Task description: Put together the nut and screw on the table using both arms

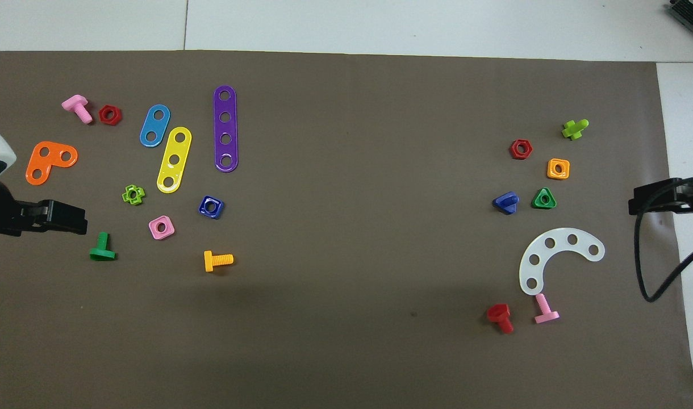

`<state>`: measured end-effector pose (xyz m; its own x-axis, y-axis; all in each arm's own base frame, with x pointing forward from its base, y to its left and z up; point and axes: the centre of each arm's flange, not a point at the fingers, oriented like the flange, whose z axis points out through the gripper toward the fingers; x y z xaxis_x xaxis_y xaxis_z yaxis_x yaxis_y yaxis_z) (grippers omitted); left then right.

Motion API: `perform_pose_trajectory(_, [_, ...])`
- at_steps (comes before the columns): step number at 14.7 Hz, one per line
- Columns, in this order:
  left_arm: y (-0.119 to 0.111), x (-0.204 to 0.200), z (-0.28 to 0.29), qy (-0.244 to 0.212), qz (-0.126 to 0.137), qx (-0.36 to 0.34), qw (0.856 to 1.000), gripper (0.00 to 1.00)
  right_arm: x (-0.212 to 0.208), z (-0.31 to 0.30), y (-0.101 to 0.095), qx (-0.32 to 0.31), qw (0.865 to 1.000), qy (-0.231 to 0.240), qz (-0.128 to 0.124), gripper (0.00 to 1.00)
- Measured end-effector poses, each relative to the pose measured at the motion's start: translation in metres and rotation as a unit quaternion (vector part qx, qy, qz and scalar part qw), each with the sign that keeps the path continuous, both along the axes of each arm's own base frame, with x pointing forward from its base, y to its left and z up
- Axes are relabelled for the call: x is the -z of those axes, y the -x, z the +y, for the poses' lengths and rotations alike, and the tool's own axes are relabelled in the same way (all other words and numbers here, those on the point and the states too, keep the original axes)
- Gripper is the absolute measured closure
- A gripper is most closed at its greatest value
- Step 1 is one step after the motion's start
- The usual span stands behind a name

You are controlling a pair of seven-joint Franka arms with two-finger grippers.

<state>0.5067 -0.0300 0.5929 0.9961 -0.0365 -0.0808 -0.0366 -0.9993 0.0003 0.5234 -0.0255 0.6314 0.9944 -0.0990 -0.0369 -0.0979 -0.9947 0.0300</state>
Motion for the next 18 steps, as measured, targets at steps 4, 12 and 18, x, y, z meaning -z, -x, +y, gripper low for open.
perform_pose_trajectory(4, [0.0,0.0,0.0,0.0,0.0,0.0,1.0,0.0,0.0,0.002,0.0,-0.001,1.0,-0.007,0.0,0.0])
perform_pose_trajectory(12, [-0.001,-0.001,0.001,0.0,-0.005,-0.001,1.0,0.0,0.038,0.003,-0.017,-0.059,0.998,-0.007,-0.03,0.0])
perform_pose_trajectory(18, [-0.002,0.017,-0.004,0.0,0.002,0.004,1.0,0.0,0.188,0.05,-0.07,-0.141,0.99,-0.015,-0.027,0.0])
